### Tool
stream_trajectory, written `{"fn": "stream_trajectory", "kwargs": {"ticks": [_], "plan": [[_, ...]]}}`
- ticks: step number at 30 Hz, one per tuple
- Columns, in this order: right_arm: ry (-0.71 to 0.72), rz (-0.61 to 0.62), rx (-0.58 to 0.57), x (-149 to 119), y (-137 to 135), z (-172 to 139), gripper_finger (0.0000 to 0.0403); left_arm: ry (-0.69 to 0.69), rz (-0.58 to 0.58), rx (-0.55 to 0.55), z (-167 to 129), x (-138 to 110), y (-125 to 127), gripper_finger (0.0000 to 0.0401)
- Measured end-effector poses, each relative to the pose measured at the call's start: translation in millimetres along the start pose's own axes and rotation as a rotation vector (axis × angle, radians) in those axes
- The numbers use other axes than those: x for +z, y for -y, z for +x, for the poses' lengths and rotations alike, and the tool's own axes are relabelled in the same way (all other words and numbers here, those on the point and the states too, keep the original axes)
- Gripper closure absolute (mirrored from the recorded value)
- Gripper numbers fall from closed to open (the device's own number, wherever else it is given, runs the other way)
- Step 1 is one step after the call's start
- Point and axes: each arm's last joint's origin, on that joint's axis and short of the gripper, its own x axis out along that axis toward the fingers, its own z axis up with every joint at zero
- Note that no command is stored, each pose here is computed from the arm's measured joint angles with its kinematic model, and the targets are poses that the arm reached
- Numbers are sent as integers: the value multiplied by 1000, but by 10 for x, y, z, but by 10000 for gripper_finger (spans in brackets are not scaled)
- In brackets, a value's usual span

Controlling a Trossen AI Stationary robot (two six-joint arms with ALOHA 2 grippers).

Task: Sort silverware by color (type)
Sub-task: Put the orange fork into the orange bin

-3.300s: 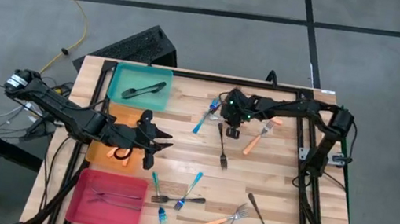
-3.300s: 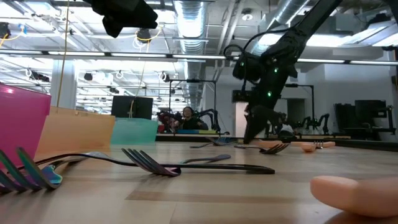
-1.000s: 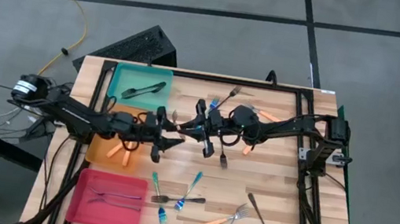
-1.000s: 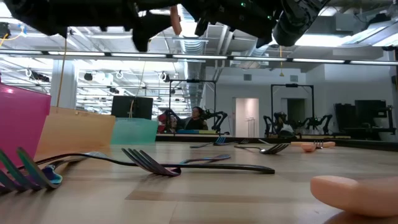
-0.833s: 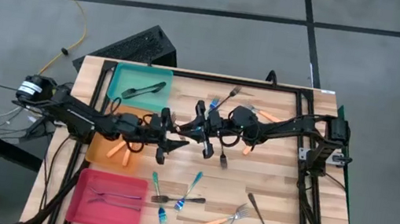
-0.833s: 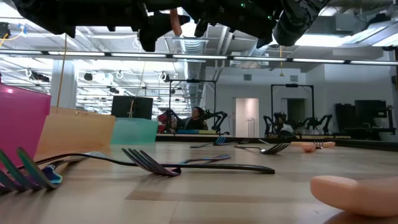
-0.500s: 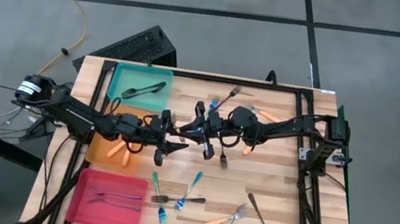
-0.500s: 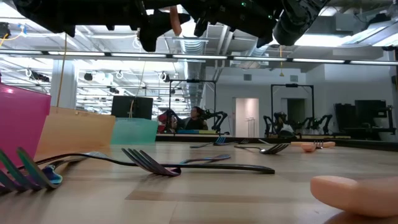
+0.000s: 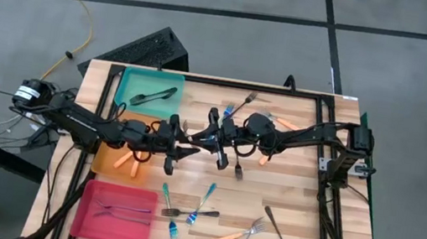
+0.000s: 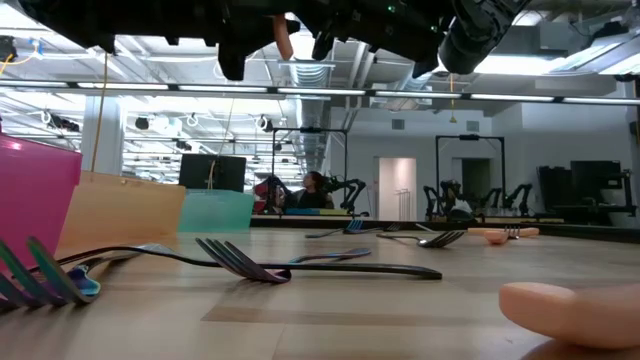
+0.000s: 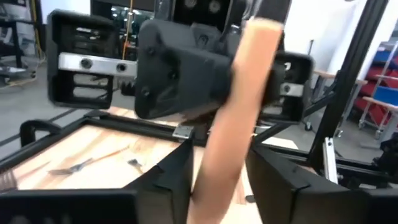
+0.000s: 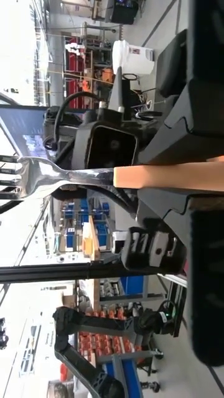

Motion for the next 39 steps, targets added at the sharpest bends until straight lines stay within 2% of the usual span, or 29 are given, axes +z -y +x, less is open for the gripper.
{"fn": "stream_trajectory", "kwargs": {"ticks": [5,14,17,22,27,33,36,39], "plan": [[-12,20,-2,-13,2,-1,328,4,19,22,-1,2,-6,348],[-20,36,-18,-23,7,-1,313,7,18,39,-1,2,-12,348],[-49,51,-23,-47,14,-4,290,10,7,42,-1,4,-13,348],[-61,56,-36,-58,56,-21,226,9,8,60,-1,2,-19,348],[-68,52,-37,83,127,-90,174,-6,5,80,-19,7,-29,348],[-136,20,-45,337,152,-221,164,-58,2,160,-136,73,-64,348],[-205,-6,-52,470,116,-311,168,-84,-34,246,-236,138,-97,348],[-315,-26,-95,541,86,-424,173,-168,-79,332,-345,197,-128,348]]}}
